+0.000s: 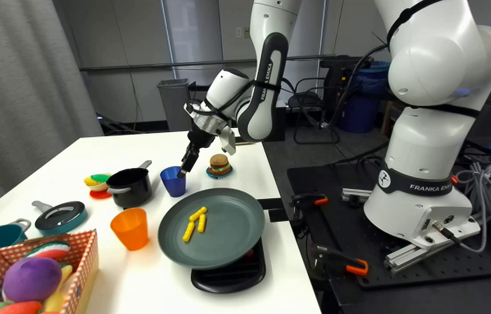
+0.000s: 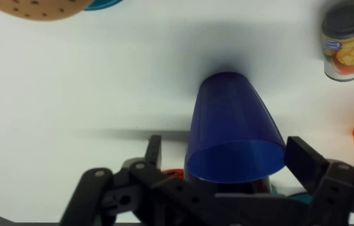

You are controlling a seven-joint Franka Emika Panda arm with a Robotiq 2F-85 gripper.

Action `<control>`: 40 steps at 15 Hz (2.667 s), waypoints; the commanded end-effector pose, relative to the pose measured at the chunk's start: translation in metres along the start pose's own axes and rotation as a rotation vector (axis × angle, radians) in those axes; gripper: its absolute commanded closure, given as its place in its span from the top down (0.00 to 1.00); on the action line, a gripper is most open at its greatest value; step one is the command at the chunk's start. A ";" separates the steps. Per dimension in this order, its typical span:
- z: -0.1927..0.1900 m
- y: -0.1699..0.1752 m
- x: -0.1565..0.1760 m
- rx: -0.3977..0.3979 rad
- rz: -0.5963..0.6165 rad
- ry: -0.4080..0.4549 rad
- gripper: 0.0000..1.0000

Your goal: Pour the contents in the cup on the tray

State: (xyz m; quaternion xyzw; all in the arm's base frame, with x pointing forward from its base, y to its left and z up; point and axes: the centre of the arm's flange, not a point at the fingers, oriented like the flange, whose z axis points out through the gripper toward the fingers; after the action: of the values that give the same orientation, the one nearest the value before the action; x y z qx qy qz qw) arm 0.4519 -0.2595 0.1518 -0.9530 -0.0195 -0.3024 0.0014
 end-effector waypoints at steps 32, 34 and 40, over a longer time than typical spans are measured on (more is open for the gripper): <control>0.032 -0.004 0.017 0.039 -0.059 -0.009 0.55; 0.032 -0.003 0.017 0.038 -0.059 -0.009 0.53; 0.022 -0.007 0.021 0.024 -0.065 -0.004 0.50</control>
State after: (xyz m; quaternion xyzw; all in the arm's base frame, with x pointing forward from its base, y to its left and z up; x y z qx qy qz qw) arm 0.4802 -0.2491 0.1391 -0.9530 -0.0455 -0.2993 0.0098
